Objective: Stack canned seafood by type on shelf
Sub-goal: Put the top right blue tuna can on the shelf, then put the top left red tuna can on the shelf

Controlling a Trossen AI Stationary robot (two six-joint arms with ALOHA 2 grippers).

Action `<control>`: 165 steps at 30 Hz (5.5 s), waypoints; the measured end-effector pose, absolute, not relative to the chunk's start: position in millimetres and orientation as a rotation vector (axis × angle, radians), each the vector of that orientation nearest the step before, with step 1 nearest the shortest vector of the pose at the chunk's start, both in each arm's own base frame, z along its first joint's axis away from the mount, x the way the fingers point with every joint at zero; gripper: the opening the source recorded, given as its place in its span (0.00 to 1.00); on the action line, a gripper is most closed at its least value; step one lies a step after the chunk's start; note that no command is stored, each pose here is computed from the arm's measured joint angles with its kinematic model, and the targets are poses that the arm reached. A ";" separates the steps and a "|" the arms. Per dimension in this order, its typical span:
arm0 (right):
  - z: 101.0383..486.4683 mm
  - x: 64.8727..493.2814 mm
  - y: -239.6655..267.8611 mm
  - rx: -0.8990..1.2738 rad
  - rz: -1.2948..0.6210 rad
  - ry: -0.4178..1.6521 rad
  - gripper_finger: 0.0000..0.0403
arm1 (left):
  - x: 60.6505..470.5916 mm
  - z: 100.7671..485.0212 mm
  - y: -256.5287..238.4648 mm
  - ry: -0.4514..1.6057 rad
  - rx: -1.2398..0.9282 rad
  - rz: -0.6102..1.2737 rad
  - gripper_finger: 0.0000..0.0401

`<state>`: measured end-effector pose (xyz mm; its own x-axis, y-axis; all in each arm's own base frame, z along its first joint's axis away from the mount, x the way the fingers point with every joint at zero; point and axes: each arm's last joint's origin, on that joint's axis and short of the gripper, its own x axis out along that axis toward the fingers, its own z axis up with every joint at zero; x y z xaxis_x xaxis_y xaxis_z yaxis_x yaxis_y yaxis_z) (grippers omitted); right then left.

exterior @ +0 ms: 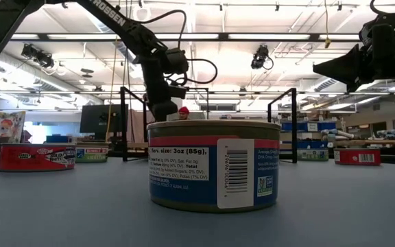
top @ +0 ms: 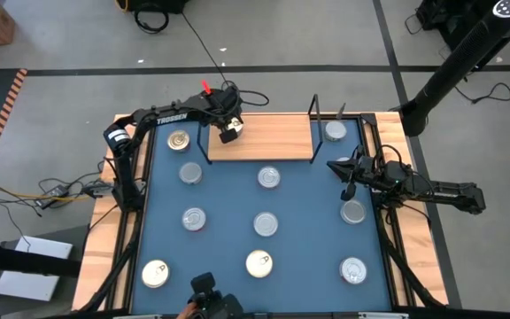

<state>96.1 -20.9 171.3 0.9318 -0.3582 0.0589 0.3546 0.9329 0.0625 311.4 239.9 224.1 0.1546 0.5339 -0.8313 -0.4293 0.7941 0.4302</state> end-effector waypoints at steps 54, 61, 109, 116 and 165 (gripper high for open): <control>172.0 96.1 -20.7 0.051 -0.357 -0.077 0.06 | 335.2 228.7 231.3 1.070 0.070 0.337 0.00; 172.0 96.1 -20.7 0.051 -0.357 -0.077 0.06 | 331.3 228.4 235.8 1.094 0.078 0.377 0.00; 173.8 96.2 -20.9 0.052 -0.363 -0.094 0.06 | 387.7 265.7 118.6 0.461 0.229 0.222 0.00; 174.5 96.2 -20.9 0.052 -0.363 -0.102 0.06 | 356.5 258.4 94.1 0.248 0.193 0.231 0.00; 175.2 96.1 -20.9 0.052 -0.364 -0.110 0.06 | 332.3 277.3 68.5 0.090 0.061 0.135 0.03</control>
<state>96.1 -20.9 175.2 0.9286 -0.3581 0.0977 0.3524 0.9332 0.0708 332.3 68.5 277.3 0.9869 0.1367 -0.0852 -0.1312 0.9891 0.0669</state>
